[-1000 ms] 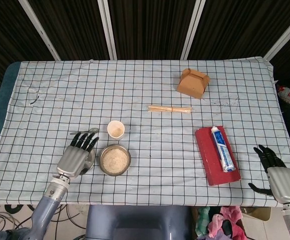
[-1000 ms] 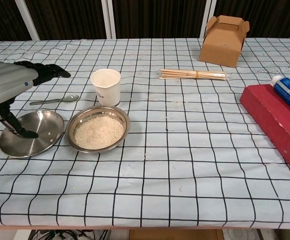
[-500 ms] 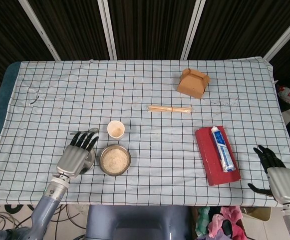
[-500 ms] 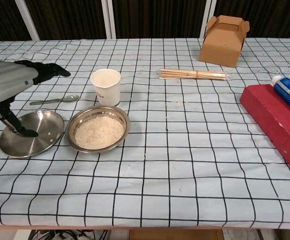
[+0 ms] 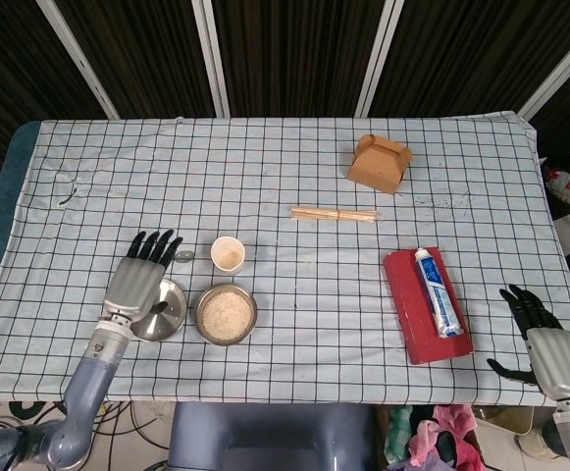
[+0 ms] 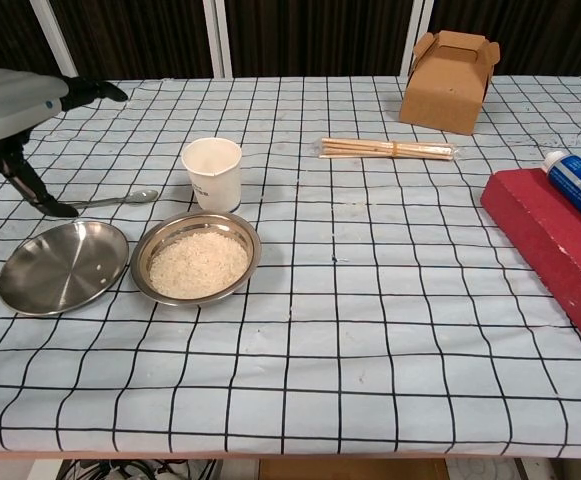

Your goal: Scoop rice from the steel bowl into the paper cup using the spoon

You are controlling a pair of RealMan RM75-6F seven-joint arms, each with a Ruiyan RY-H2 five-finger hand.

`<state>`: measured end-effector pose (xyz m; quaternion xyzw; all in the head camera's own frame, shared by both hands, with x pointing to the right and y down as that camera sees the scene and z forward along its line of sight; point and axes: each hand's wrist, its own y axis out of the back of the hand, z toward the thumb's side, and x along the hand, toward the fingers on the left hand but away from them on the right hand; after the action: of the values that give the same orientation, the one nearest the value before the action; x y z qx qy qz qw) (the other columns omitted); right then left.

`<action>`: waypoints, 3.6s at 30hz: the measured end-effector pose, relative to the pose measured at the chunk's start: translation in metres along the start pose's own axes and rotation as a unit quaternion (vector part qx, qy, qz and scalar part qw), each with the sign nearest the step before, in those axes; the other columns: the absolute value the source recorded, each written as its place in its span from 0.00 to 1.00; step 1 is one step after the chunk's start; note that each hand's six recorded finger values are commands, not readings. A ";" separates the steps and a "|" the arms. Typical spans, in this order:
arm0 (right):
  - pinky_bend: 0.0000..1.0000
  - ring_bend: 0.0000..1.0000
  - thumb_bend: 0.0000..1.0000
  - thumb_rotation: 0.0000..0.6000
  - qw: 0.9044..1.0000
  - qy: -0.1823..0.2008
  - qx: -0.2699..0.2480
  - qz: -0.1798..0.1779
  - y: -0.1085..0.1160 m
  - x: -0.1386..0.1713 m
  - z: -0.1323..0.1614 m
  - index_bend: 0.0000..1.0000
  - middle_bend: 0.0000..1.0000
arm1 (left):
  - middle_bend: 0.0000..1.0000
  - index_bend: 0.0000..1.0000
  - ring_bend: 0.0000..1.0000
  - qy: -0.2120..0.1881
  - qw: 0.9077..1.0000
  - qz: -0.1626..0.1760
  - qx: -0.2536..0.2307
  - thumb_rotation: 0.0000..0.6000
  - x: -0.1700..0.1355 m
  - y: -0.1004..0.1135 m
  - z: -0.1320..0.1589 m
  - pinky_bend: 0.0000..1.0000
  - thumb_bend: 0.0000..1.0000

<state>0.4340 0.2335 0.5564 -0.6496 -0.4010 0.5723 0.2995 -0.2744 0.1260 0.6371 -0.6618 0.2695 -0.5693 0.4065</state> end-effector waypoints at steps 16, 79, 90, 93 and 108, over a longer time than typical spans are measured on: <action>0.18 0.00 0.12 1.00 1.000 -0.008 -0.008 0.004 -0.001 0.000 -0.001 0.00 0.00 | 0.53 0.20 0.51 0.086 0.996 -0.022 0.028 1.00 0.062 0.012 -0.041 0.65 0.09; 0.18 0.00 0.16 1.00 0.999 -0.023 -0.033 -0.002 0.006 0.002 -0.007 0.00 0.00 | 1.00 0.50 1.00 0.144 0.978 -0.134 0.071 1.00 0.101 -0.064 -0.033 1.00 0.36; 0.18 0.00 0.16 1.00 0.999 -0.023 -0.036 -0.001 0.006 0.002 -0.007 0.00 0.00 | 1.00 0.51 1.00 0.154 0.975 -0.137 0.077 1.00 0.100 -0.065 -0.040 1.00 0.36; 0.18 0.00 0.16 1.00 0.999 -0.023 -0.035 -0.001 0.006 0.002 -0.007 0.00 0.00 | 1.00 0.51 1.00 0.153 0.975 -0.138 0.079 1.00 0.100 -0.066 -0.040 1.00 0.37; 0.18 0.00 0.16 1.00 0.999 -0.025 -0.038 0.000 0.006 0.002 -0.007 0.00 0.00 | 1.00 0.52 1.00 0.152 0.975 -0.142 0.079 1.00 0.101 -0.069 -0.039 1.00 0.37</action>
<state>0.4421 0.2330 0.5511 -0.6463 -0.4302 0.5721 0.2646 -0.2985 0.0704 0.7504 -0.5648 0.1856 -0.7345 0.3272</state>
